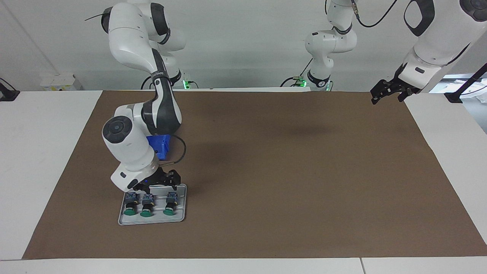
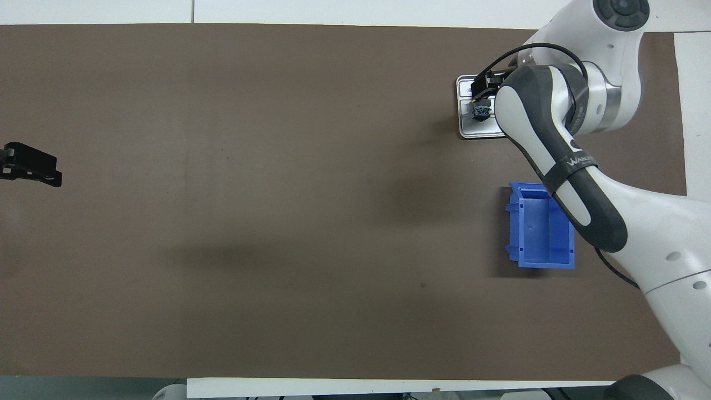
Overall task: Place and press button with both arms
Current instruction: 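Reach the right gripper to the metal tray and grasp a green button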
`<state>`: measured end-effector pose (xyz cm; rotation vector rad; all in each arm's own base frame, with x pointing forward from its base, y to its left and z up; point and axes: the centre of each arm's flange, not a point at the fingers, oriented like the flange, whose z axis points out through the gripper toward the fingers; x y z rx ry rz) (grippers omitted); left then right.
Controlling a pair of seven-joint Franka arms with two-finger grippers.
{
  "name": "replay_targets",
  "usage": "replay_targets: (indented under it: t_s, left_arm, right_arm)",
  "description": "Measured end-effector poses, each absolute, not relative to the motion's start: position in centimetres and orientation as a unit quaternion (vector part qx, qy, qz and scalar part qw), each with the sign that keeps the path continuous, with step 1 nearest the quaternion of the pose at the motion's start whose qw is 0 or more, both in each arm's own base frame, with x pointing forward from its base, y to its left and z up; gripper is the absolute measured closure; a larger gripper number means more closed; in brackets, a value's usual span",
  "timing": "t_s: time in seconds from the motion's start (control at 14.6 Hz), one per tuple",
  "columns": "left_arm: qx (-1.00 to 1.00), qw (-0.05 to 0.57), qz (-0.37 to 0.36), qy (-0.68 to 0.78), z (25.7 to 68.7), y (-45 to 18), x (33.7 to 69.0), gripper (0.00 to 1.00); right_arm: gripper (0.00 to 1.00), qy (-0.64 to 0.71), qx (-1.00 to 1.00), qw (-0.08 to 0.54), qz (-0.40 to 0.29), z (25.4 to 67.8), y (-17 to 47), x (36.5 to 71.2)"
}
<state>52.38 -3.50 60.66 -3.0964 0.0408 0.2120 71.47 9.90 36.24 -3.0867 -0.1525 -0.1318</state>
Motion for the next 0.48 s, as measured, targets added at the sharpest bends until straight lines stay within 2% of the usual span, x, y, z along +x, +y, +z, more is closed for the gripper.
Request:
replay_targets:
  t_s: [0.48]
  left_arm:
    - [-0.997,0.019,0.068,0.014,60.7,-3.6,52.4,0.00]
  right_arm:
    - [0.01,-0.046,-0.998,0.024,-0.047,32.5,10.1,72.2]
